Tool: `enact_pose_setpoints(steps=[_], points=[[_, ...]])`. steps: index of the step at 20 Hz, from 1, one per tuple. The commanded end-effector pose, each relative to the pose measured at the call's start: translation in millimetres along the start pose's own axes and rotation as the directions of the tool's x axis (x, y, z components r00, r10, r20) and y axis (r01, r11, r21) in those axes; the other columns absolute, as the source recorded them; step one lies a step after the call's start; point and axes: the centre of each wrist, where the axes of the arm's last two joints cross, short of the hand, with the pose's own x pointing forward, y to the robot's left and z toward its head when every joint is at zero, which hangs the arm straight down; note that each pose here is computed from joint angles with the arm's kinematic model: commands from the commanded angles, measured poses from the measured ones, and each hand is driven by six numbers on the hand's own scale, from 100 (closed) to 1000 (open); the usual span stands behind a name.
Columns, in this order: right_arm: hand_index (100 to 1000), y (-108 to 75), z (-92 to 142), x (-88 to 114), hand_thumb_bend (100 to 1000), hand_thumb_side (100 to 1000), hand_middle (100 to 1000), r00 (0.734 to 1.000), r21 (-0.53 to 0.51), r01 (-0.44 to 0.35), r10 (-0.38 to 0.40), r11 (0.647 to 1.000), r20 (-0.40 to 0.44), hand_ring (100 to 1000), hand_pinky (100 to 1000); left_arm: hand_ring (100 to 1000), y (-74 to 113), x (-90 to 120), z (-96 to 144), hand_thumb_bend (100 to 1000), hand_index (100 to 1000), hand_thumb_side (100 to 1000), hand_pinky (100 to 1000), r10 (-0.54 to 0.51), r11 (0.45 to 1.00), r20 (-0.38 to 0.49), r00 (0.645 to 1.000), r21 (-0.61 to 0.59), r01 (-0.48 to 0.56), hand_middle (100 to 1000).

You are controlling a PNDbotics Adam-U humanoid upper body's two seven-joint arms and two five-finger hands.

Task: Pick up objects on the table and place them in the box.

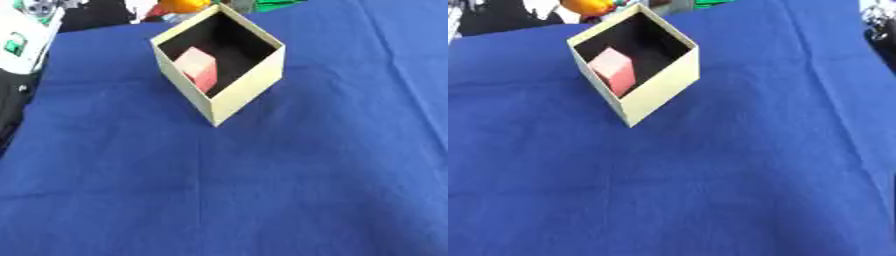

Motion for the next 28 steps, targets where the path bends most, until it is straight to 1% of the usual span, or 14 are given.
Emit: enact_pose_setpoints(steps=[1, 7, 12, 13, 14, 15, 16, 17, 18, 20, 21, 23, 24, 28], points=[[899, -3.7, -5.7, 10.5, 100, 664, 625, 0.999, -0.002, -0.003, 0.003, 1.0, 0.045, 1000, 899, 554, 5.7, -6.0, -1.9, 100, 643, 171, 605, -0.041, 0.999, -0.009, 0.999, 0.036, 0.041, 616], [900, -4.0, -7.1, 11.4, 100, 666, 624, 0.999, -0.001, 0.004, -0.004, 1.0, 0.05, 1000, 899, 565, -20.9, -14.1, -6.0, 100, 650, 232, 606, -0.029, 1.0, 0.012, 1.0, 0.003, 0.029, 622], [901, -3.8, -7.3, 12.4, 100, 667, 623, 0.998, 0.0, 0.012, -0.012, 1.0, 0.054, 1000, 900, 593, -40.9, -19.9, -5.0, 100, 662, 146, 622, -0.017, 0.998, 0.02, 1.0, -0.063, 0.018, 638], [901, -3.8, -7.3, 12.5, 100, 667, 623, 0.998, 0.0, 0.014, -0.014, 1.0, 0.055, 1000, 900, 595, -43.1, -21.0, -4.6, 100, 663, 144, 624, -0.015, 0.998, 0.021, 1.0, -0.068, 0.017, 640], [901, -3.8, -7.2, 12.6, 100, 668, 623, 0.998, 0.001, 0.015, -0.015, 1.0, 0.055, 1000, 900, 609, -44.7, -22.1, -4.1, 100, 677, 246, 634, -0.014, 0.997, 0.022, 1.0, -0.071, 0.015, 659], [901, -4.0, -7.2, 12.7, 100, 667, 623, 0.998, 0.001, 0.015, -0.015, 1.0, 0.055, 1000, 900, 619, -45.5, -23.3, -3.3, 200, 688, 324, 642, -0.014, 0.997, 0.021, 1.0, -0.071, 0.015, 676], [902, -4.3, -7.1, 12.6, 100, 667, 623, 0.998, 0.001, 0.015, -0.015, 1.0, 0.055, 1000, 900, 634, -45.4, -24.6, -2.2, 358, 702, 401, 651, -0.018, 0.997, 0.019, 1.0, -0.07, 0.019, 695], [902, -4.7, -7.1, 12.5, 100, 668, 623, 0.998, 0.001, 0.015, -0.015, 1.0, 0.054, 1000, 900, 644, -44.8, -26.0, -0.8, 454, 709, 434, 657, -0.028, 0.997, 0.014, 0.999, -0.069, 0.029, 705], [902, -5.0, -7.0, 12.4, 100, 668, 623, 0.998, 0.001, 0.015, -0.015, 1.0, 0.054, 1000, 900, 664, -44.0, -27.4, 0.7, 586, 729, 470, 665, -0.044, 0.997, 0.008, 0.999, -0.068, 0.044, 733], [902, -5.4, -7.1, 12.3, 100, 668, 623, 0.998, 0.001, 0.014, -0.014, 1.0, 0.054, 1000, 900, 695, -43.9, -29.6, 3.6, 675, 774, 486, 675, -0.079, 0.995, -0.006, 0.997, -0.064, 0.078, 776], [902, -5.6, -7.1, 12.2, 100, 668, 623, 0.998, 0.001, 0.014, -0.014, 1.0, 0.053, 1000, 900, 703, -44.1, -30.3, 4.7, 693, 782, 490, 679, -0.096, 0.994, -0.013, 0.995, -0.06, 0.095, 785], [902, -5.7, -7.3, 12.1, 100, 668, 623, 0.998, 0.001, 0.014, -0.014, 1.0, 0.053, 1000, 900, 718, -45.0, -31.1, 6.1, 710, 799, 491, 688, -0.123, 0.991, -0.027, 0.992, -0.051, 0.121, 802], [902, -5.8, -7.3, 11.9, 100, 668, 623, 0.999, 0.001, 0.014, -0.014, 1.0, 0.053, 1000, 900, 727, -45.6, -31.3, 6.7, 736, 818, 521, 695, -0.131, 0.99, -0.032, 0.991, -0.046, 0.13, 821], [902, -5.8, -7.1, 11.3, 100, 668, 623, 0.999, 0.001, 0.013, -0.013, 1.0, 0.05, 1000, 900, 736, -46.0, -30.9, 7.8, 736, 837, 533, 700, -0.143, 0.99, -0.041, 0.989, -0.021, 0.142, 839]])
